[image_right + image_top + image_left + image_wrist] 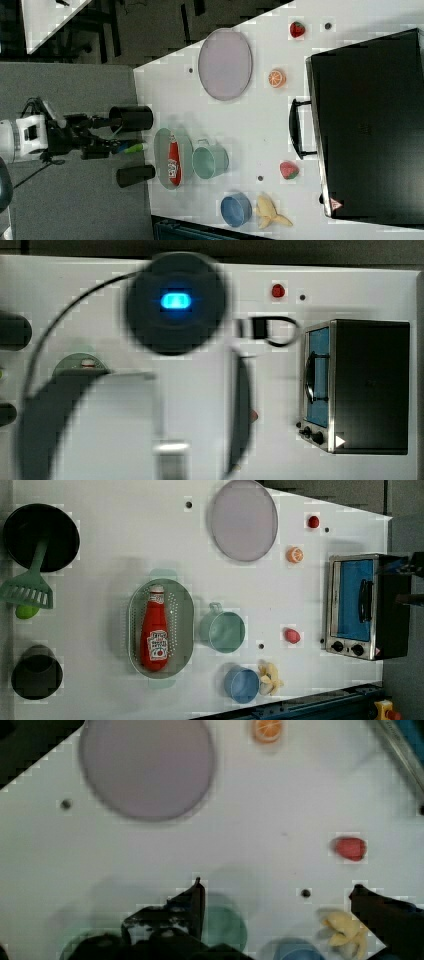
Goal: Pick ketchup from strainer and place it on the table
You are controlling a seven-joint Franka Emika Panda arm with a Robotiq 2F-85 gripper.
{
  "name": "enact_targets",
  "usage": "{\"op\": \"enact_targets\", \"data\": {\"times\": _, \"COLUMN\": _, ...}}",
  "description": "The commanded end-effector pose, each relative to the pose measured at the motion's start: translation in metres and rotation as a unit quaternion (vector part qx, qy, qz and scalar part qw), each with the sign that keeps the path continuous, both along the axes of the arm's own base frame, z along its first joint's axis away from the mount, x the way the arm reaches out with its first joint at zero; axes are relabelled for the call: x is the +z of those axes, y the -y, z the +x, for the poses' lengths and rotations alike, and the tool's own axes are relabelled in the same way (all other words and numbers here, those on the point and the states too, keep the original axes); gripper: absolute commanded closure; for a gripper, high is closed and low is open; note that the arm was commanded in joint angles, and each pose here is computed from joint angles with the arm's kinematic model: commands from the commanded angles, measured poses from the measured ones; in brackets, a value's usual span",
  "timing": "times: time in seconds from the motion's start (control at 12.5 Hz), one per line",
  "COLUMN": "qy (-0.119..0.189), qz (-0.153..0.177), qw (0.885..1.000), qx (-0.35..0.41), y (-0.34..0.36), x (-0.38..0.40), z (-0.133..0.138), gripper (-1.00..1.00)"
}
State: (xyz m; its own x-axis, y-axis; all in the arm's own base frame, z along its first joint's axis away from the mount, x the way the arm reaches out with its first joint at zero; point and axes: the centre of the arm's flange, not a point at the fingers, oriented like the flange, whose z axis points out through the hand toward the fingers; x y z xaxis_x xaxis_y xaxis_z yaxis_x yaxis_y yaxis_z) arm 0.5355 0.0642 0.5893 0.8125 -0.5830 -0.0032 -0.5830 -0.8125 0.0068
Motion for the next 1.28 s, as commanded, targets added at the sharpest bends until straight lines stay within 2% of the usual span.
{"op": "enact_targets", "data": {"times": 0.08, "qy": -0.021, "qz": 0.003, "qw": 0.995, "qx": 0.1, "y": -0.119, "x": -0.027, "z": -0.014, "gripper": -1.0}}
{"op": "enact_targets", "data": {"times": 0.24, "qy": -0.027, "qz": 0.007, "qw": 0.988, "qx": 0.154, "y": -0.176, "x": -0.041, "z": -0.028, "gripper": -1.0}}
{"op": "enact_targets", "data": {"times": 0.56, "qy": -0.072, "qz": 0.016, "qw": 0.965, "qx": 0.25, "y": -0.271, "x": -0.093, "z": -0.068, "gripper": -1.0}}
{"op": "enact_targets", "data": {"times": 0.72, "qy": -0.083, "qz": 0.025, "qw": 0.958, "qx": 0.273, "y": -0.302, "x": -0.129, "z": -0.085, "gripper": -1.0}}
{"op": "enact_targets", "data": {"times": 1.04, "qy": -0.066, "qz": 0.037, "qw": 0.966, "qx": 0.247, "y": -0.328, "x": -0.209, "z": -0.108, "gripper": -1.0}}
{"op": "enact_targets", "data": {"times": 1.28, "qy": -0.038, "qz": 0.04, "qw": 0.961, "qx": 0.271, "y": -0.327, "x": -0.27, "z": -0.122, "gripper": -1.0}}
